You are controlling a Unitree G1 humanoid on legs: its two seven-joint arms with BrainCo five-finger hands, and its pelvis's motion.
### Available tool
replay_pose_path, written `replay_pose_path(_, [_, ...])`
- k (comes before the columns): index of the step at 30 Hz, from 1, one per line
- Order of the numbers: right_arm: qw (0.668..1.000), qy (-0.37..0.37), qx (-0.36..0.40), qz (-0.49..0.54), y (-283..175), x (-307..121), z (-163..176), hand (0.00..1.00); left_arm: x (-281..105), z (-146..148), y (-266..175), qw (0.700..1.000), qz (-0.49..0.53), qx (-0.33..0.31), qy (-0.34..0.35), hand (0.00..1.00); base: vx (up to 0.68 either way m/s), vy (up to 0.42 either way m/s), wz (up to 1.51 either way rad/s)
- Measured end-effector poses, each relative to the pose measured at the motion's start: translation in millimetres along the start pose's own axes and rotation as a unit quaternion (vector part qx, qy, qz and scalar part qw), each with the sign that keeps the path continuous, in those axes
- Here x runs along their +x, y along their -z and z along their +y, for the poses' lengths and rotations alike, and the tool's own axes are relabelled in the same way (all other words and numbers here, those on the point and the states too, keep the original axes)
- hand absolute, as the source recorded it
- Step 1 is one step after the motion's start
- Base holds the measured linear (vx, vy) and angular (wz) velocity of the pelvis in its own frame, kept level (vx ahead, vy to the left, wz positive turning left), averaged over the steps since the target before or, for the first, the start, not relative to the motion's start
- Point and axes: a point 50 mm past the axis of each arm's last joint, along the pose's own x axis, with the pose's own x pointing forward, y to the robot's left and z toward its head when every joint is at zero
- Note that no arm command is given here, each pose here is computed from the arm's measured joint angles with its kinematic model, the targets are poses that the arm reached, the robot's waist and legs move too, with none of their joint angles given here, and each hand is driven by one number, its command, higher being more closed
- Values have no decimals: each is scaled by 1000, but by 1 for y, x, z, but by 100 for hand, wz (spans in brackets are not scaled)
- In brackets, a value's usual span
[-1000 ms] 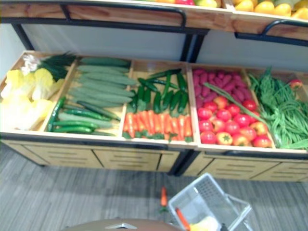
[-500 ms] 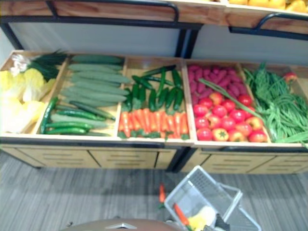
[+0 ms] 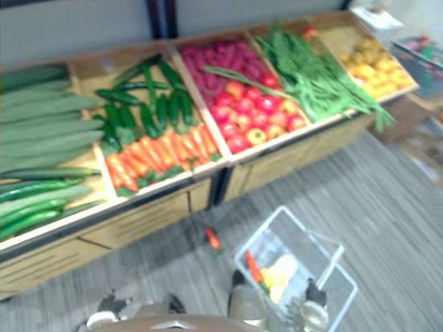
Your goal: Pick vegetable in the basket
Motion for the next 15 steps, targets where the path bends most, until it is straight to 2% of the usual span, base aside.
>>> replay_pose_path(3, [1000,5,-4,-1,4,-1,-5,100,-4,-2,11,1000,10,18,7,0,-100,49,-116])
replay_pose_path(6, [1000,-1,-20,-3,3,-1,-3,100,-3,-1,11,1000,9,20,14,0,-73,-130,-122])
replay_pose_path(11, [998,-17,-68,-9,-3,3,-2,100,-5,-6,10,1000,7,22,19,0,-53,-407,-168])
replay_pose_path(13, [996,-27,-86,-8,-2,2,2,100,-4,-1,12,1000,12,24,12,0,58,-351,-124])
replay_pose_path(15, [996,-20,-90,4,3,1,0,100,0,4,1,1000,-2,16,2,0,20,-89,-37])
